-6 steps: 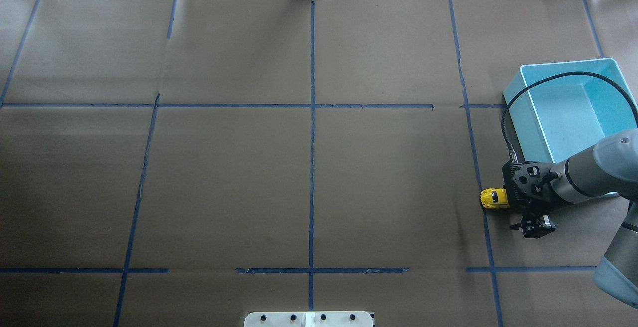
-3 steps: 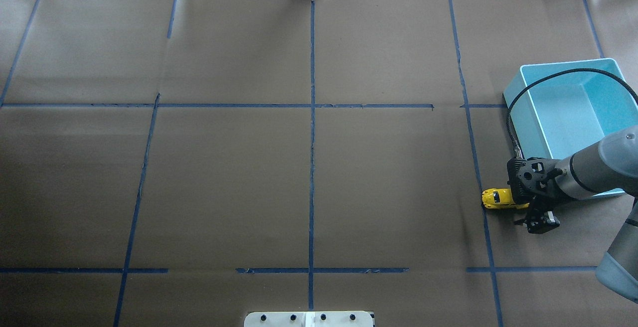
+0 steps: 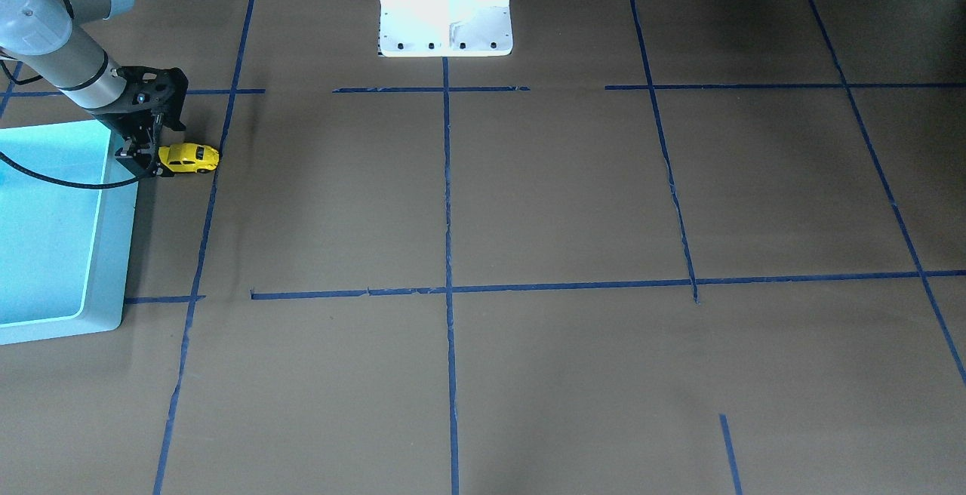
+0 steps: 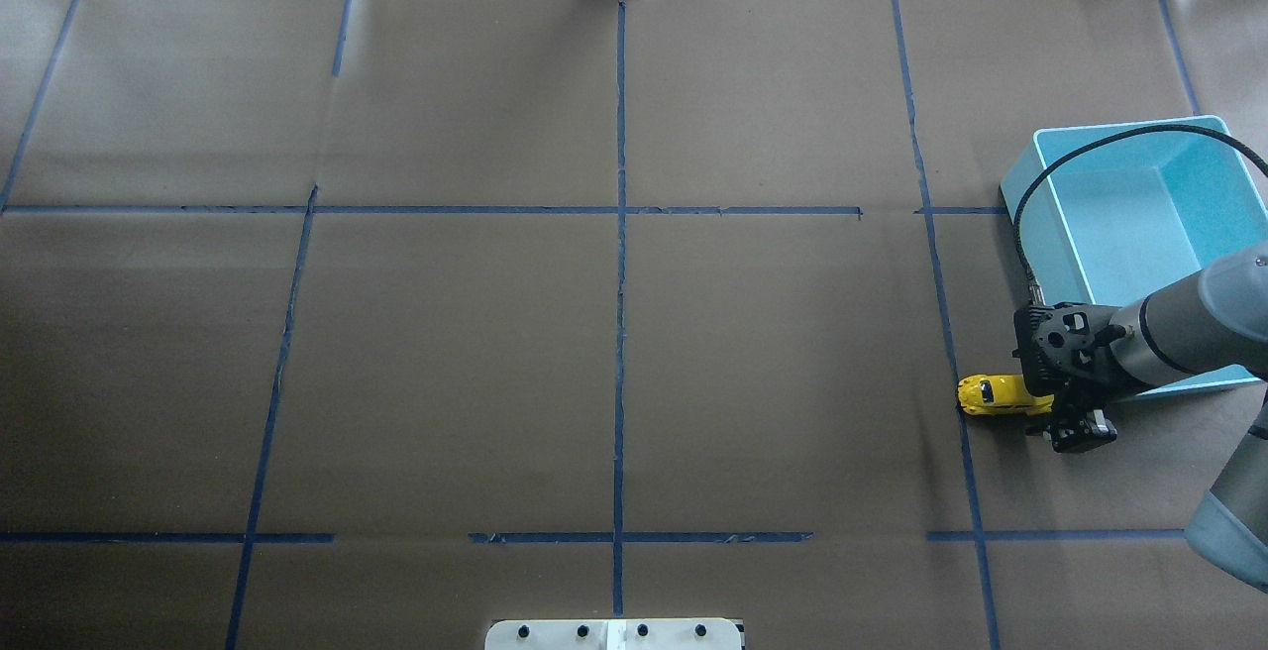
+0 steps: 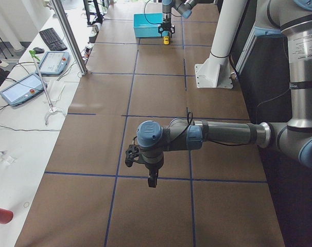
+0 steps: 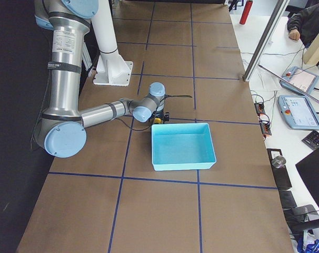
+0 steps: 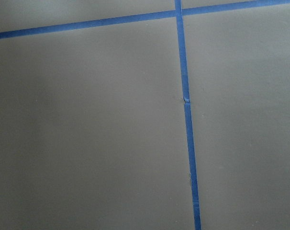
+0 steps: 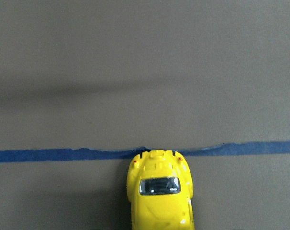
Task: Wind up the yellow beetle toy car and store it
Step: 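Close the right gripper around the yellow car, then lift the car with the right gripper over the light-blue bin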
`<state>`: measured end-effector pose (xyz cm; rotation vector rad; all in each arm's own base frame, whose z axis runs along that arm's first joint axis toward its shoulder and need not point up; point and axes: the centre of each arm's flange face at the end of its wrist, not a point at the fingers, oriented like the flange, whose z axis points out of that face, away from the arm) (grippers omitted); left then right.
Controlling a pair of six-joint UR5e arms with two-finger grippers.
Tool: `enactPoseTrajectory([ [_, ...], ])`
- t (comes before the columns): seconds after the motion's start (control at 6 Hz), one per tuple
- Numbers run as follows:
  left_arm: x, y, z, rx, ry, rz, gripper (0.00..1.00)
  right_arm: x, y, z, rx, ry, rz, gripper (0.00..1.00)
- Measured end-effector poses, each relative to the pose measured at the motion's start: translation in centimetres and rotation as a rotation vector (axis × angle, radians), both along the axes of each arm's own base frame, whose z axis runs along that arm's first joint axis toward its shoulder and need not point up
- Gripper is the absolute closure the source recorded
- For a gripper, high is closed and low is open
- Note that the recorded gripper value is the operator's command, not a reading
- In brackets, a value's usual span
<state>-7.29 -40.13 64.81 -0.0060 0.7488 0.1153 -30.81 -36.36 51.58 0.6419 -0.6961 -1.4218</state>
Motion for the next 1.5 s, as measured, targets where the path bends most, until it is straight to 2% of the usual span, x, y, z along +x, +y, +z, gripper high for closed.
enactPoseTrajectory([
  [0.17,-0.1,0.0,0.1,-0.002,0.001,-0.002,0.0,-0.7,-0.1,-0.2,0.003,-0.003,-0.007,0.56],
  [0.33,-0.2,0.1,0.1,-0.005,0.002,-0.007,0.0,-1.2,0.2,-0.2,0.004,-0.003,-0.018,0.9],
  [0.5,-0.3,0.2,0.3,-0.013,0.002,-0.015,0.0,-1.4,0.4,-0.2,0.003,-0.003,-0.027,1.0],
  [1.0,-1.5,0.2,1.8,-0.046,0.005,-0.05,0.0,0.7,-0.2,-1.8,-0.038,-0.041,-0.027,1.0],
  [1.33,-1.6,-0.1,1.6,-0.048,0.007,-0.06,0.0,3.5,-1.2,-9.1,-0.07,-0.032,-0.008,1.0],
  [1.5,-1.6,-0.2,1.2,-0.077,0.006,-0.1,0.0,5.9,-2.9,-12.2,-0.054,-0.019,-0.003,1.0],
])
